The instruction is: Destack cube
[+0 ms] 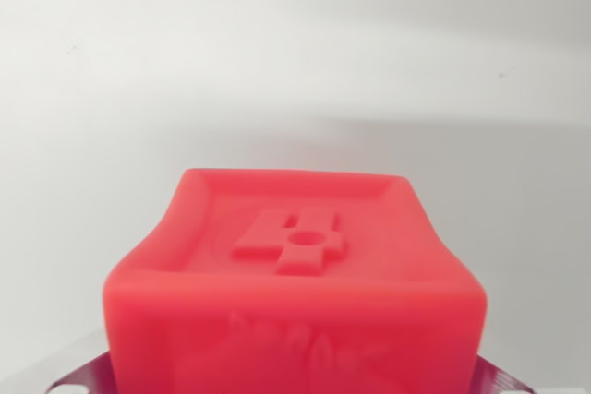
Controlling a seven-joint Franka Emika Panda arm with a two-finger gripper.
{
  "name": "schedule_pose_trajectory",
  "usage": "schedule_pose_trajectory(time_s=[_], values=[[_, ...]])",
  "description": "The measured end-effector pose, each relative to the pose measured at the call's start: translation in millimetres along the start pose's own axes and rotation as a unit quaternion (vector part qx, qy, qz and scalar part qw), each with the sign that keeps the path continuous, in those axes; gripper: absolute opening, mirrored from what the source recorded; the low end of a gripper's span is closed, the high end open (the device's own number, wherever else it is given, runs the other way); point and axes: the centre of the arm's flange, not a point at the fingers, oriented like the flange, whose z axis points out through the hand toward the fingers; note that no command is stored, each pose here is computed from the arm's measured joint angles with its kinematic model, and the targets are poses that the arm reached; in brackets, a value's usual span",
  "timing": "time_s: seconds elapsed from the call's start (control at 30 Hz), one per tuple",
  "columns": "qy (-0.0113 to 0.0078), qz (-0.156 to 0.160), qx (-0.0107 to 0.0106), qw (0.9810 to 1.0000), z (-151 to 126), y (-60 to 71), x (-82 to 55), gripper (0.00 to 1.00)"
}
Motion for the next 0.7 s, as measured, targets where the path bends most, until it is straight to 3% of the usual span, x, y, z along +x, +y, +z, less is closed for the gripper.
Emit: schedule_pose_trajectory(time_s=[0.7], values=[[0.0000, 0.000, -0.0001, 1.0000, 41.6, -0.3, 0.0, 0.00]])
